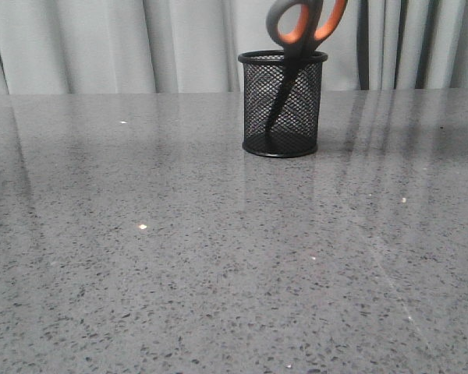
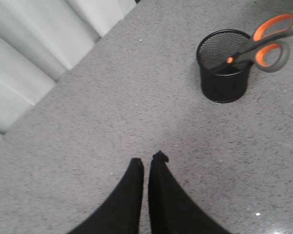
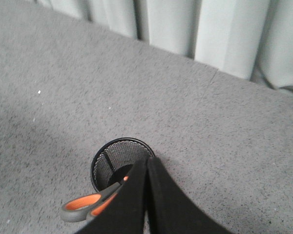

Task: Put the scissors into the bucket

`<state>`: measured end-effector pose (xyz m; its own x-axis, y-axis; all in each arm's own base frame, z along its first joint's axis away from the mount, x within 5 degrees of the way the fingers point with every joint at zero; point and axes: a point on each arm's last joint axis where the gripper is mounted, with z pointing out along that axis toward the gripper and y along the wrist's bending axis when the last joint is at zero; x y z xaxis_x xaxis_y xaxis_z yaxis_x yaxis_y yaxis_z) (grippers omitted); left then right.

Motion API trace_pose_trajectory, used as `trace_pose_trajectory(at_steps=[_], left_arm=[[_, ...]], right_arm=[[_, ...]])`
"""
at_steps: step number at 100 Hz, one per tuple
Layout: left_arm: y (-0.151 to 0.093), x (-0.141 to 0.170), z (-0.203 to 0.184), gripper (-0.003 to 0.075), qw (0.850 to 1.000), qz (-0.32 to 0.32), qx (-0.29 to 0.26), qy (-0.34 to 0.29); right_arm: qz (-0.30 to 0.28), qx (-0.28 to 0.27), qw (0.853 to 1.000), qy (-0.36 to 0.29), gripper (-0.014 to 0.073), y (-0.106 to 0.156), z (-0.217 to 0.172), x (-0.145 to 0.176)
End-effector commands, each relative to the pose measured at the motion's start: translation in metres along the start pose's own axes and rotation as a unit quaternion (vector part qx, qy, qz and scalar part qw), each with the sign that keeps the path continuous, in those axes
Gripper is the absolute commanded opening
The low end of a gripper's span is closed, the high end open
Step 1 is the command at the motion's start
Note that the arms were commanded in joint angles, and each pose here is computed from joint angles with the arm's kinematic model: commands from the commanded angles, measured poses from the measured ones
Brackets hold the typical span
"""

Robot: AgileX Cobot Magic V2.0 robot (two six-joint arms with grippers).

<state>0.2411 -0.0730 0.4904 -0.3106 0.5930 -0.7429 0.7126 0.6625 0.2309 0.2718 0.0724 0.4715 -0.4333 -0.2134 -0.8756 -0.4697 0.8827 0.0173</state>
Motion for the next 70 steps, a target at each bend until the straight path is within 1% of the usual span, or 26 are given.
trace_pose_trajectory(at_steps=[1, 2, 4, 7, 8, 9, 13, 16, 18, 24, 25, 27, 32, 42, 48, 56, 63, 70], left_arm=[[-0.005, -0.009, -0.012, -0.0020, 0.998, -0.022, -0.012, -0.065], [-0.005, -0.008, -0.011, -0.0020, 0.997, -0.025, -0.012, -0.070], [-0.005, -0.008, -0.011, -0.0020, 0.996, -0.027, -0.017, -0.079], [-0.007, -0.006, -0.009, -0.0020, 0.995, -0.037, -0.016, -0.091], [-0.007, -0.006, -0.008, -0.0020, 0.995, -0.039, -0.017, -0.095], [-0.007, -0.005, -0.007, -0.0020, 0.994, -0.043, -0.020, -0.101], [-0.008, -0.002, -0.006, -0.0020, 0.991, -0.051, -0.030, -0.119], [-0.009, 0.002, -0.006, -0.0020, 0.988, -0.057, -0.045, -0.135], [-0.010, 0.003, -0.008, -0.0020, 0.986, -0.058, -0.058, -0.148], [-0.014, 0.016, -0.004, -0.0020, 0.981, -0.064, -0.079, -0.167], [-0.014, 0.016, -0.007, -0.0020, 0.978, -0.063, -0.088, -0.177], [-0.016, 0.022, -0.003, -0.0020, 0.978, -0.065, -0.091, -0.177], [-0.020, 0.034, -0.001, -0.0020, 0.972, -0.069, -0.115, -0.194], [-0.034, 0.069, 0.006, -0.0020, 0.961, -0.088, -0.150, -0.214], [-0.042, 0.090, 0.010, -0.0020, 0.954, -0.100, -0.170, -0.225], [-0.057, 0.123, 0.011, -0.0020, 0.940, -0.132, -0.202, -0.243], [-0.069, 0.151, 0.010, -0.0020, 0.927, -0.150, -0.231, -0.253], [-0.083, 0.176, 0.008, -0.0020, 0.920, -0.157, -0.250, -0.259]], right_arm=[[0.005, 0.042, 0.993, -0.114, -0.0044, 0.003, -0.033, 0.002], [0.008, 0.044, 0.993, -0.110, -0.0045, 0.003, -0.030, 0.007], [0.009, 0.051, 0.991, -0.127, -0.0045, 0.004, -0.036, 0.010], [0.014, 0.059, 0.989, -0.133, -0.0045, 0.004, -0.036, 0.023], [0.013, 0.064, 0.987, -0.146, -0.0045, 0.005, -0.041, 0.024], [0.016, 0.065, 0.988, -0.141, -0.0045, 0.005, -0.039, 0.030], [0.017, 0.077, 0.983, -0.165, -0.0045, 0.007, -0.048, 0.040], [0.021, 0.083, 0.982, -0.167, -0.0045, 0.008, -0.048, 0.054], [0.020, 0.089, 0.979, -0.182, -0.0045, 0.009, -0.054, 0.058], [0.029, 0.099, 0.975, -0.194, -0.0045, 0.013, -0.059, 0.083], [0.027, 0.101, 0.974, -0.202, -0.0045, 0.013, -0.062, 0.082], [0.029, 0.104, 0.972, -0.208, -0.0045, 0.014, -0.065, 0.089], [0.035, 0.111, 0.969, -0.218, -0.0045, 0.017, -0.069, 0.106], [0.044, 0.122, 0.963, -0.238, -0.0045, 0.022, -0.077, 0.141], [0.044, 0.131, 0.956, -0.259, -0.0045, 0.025, -0.085, 0.158], [0.045, 0.141, 0.949, -0.278, -0.0045, 0.028, -0.091, 0.183], [0.049, 0.146, 0.945, -0.288, -0.0045, 0.031, -0.092, 0.204], [0.053, 0.148, 0.944, -0.289, -0.0045, 0.032, -0.090, 0.223]])
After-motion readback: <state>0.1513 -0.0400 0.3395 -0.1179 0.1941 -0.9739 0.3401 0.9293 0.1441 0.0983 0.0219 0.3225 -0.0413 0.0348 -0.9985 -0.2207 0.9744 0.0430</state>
